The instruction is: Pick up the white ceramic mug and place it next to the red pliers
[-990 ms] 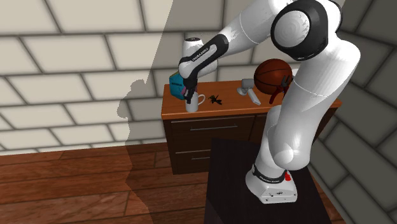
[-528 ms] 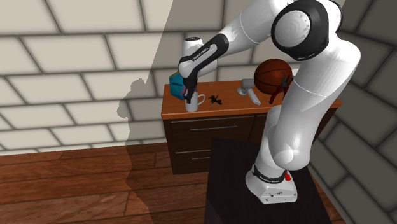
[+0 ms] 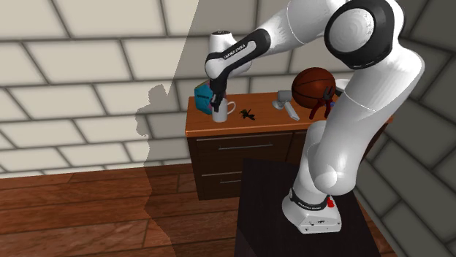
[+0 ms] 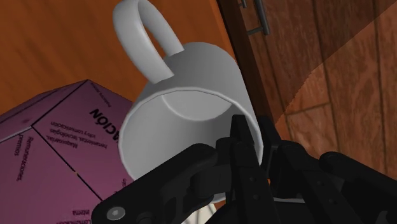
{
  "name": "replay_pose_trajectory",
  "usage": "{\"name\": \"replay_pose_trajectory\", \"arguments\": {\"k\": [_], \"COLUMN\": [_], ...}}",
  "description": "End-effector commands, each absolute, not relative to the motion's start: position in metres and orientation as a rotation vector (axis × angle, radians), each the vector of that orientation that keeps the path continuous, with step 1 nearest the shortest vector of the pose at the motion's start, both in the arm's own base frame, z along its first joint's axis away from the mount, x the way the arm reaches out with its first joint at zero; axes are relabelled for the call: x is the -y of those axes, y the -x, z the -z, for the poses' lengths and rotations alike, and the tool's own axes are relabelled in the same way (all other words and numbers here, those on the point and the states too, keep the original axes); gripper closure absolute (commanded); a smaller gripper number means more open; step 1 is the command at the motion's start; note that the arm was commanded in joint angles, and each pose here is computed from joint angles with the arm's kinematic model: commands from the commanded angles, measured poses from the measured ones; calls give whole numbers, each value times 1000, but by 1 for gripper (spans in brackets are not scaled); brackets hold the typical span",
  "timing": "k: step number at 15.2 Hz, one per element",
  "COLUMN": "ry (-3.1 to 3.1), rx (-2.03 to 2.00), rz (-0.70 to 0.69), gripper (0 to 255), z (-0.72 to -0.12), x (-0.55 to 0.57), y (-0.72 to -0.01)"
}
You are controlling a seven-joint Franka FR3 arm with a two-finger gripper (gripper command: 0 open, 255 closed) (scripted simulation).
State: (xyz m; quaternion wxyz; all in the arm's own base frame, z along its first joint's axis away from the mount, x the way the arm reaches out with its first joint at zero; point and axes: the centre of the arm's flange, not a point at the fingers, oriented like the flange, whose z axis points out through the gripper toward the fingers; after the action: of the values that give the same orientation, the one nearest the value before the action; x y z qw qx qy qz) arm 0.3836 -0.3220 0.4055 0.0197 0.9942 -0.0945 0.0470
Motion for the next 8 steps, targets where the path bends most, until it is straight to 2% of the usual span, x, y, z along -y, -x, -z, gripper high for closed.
{"name": "replay_pose_trajectory", "arguments": {"k": [1, 8], "ry": [-3085, -3085], "rx": [293, 293], "rz": [-145, -145], "gripper": [255, 255], "z": [-416, -452], "x": [322, 322], "y": [-383, -383]}}
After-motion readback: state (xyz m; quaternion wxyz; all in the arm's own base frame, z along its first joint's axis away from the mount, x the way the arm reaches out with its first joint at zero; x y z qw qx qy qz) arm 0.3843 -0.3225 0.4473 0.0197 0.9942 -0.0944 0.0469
